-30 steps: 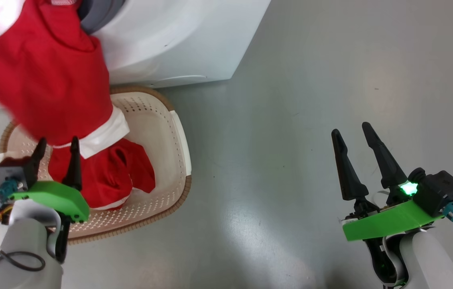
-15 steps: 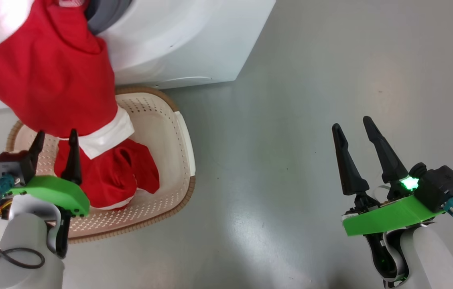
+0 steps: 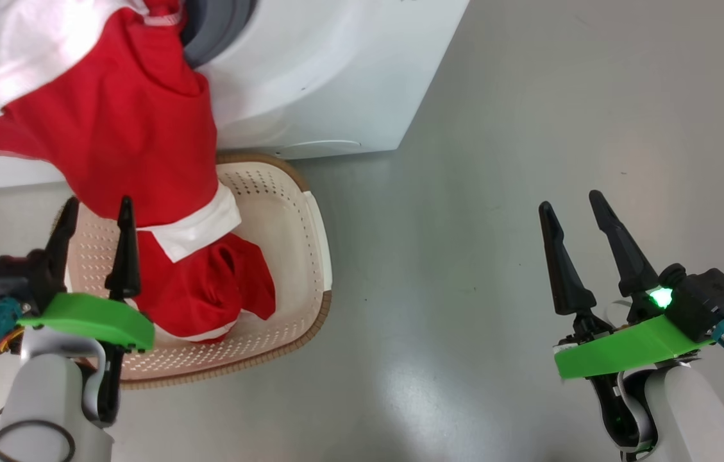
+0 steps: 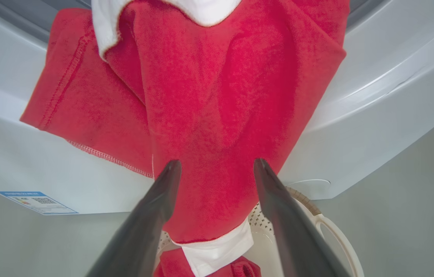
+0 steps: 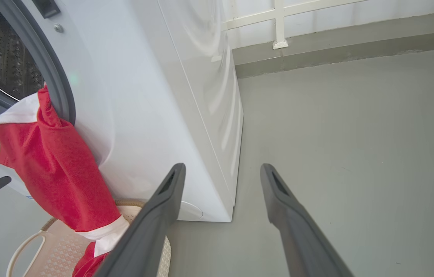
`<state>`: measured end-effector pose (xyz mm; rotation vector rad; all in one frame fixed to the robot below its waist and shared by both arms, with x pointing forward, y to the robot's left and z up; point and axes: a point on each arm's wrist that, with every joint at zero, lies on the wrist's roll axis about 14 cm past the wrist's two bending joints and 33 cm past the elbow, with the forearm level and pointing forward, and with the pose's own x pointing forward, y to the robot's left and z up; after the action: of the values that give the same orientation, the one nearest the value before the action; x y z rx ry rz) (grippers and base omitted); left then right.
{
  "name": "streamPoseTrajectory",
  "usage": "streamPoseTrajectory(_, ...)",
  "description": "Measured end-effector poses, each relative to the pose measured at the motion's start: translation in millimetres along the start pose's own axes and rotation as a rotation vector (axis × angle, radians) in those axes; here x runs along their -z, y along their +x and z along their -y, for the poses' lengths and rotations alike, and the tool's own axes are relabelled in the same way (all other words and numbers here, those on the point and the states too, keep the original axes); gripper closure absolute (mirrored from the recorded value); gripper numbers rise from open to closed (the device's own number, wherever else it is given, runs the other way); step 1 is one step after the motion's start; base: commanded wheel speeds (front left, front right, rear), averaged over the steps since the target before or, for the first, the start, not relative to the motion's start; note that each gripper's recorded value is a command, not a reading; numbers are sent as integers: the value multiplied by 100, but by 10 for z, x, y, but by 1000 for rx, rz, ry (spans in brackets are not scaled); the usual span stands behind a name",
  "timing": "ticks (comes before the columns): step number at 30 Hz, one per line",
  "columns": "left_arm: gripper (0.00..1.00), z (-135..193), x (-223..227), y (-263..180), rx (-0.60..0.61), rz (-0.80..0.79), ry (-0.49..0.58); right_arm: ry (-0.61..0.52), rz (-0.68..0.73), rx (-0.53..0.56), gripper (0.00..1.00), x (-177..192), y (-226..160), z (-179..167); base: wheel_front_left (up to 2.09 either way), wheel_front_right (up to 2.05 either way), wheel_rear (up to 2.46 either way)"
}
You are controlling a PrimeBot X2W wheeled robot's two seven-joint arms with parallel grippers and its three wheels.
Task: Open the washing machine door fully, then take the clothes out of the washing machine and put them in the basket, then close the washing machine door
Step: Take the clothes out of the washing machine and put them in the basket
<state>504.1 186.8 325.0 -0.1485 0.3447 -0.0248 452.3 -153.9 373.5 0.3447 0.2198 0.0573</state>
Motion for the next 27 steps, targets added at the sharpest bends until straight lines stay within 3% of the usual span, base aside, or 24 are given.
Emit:
streamPoseTrajectory(13,0,-83,-521,-414,-19,169,9,-6,-1,-20,0,-37,-120,-100,0,0,0)
streamPoseTrajectory(27,0,-133,-559,-773,-41,197,10,-5,-3,-26,0,-39,-170,-131,0,0,0)
